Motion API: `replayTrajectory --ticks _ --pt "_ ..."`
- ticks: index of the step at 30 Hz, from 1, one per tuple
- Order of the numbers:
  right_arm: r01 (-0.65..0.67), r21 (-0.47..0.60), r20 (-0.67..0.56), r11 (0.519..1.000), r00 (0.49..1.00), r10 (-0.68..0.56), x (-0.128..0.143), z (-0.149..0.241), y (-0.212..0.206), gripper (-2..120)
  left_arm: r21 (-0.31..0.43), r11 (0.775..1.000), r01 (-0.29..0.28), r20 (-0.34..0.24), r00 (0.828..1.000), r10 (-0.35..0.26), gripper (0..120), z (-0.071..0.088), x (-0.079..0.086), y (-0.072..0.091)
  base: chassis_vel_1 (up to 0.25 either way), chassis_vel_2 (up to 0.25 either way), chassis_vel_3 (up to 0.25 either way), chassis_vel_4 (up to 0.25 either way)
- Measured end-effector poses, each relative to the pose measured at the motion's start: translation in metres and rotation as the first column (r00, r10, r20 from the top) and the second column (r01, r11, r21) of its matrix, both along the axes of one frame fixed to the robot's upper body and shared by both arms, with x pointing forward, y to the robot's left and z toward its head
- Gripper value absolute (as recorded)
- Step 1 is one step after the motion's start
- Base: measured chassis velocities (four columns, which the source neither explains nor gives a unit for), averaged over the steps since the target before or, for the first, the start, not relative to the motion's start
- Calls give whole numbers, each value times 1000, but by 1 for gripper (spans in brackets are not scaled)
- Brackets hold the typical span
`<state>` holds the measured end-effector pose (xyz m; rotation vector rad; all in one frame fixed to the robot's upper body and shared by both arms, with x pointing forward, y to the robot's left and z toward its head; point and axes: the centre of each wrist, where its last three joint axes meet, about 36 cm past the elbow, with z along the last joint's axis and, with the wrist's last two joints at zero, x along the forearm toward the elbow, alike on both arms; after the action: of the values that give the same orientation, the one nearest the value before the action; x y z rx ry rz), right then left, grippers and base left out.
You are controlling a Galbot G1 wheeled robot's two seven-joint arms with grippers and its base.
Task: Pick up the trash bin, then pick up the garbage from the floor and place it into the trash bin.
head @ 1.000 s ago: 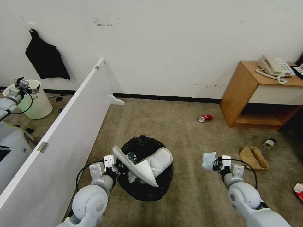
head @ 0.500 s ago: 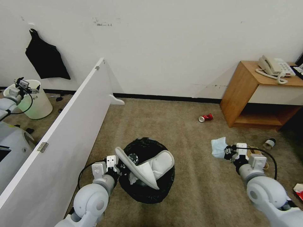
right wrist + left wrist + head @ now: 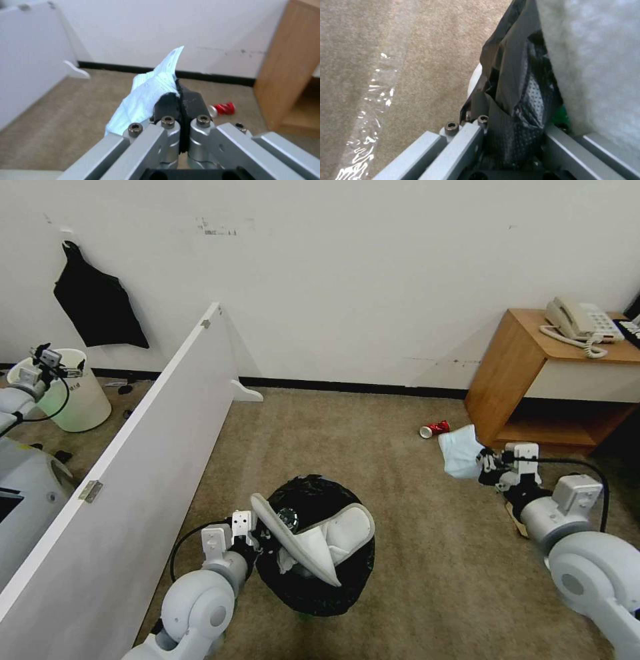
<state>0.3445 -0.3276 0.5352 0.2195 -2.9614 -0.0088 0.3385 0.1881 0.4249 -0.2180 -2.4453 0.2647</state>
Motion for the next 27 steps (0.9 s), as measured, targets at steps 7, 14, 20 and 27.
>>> replayTrajectory --ticks 7,14,20,27 --pt "-87 26 51 996 995 86 -3 19 9 0 -2 1000 18 1 1000 -18 0 0 -1 -6 0 0 0 0" --pt "-199 49 90 979 977 195 -6 28 17 0 -5 999 40 4 999 -40 0 0 -1 -18 0 0 0 0" --pt "-277 66 99 959 958 270 -6 27 27 0 -13 999 53 11 999 -53 0 2 0 -27 0 0 0 0" --pt "-367 86 107 926 928 358 -8 22 38 0 -20 998 61 17 998 -61 0 6 -1 -30 0 0 0 0"
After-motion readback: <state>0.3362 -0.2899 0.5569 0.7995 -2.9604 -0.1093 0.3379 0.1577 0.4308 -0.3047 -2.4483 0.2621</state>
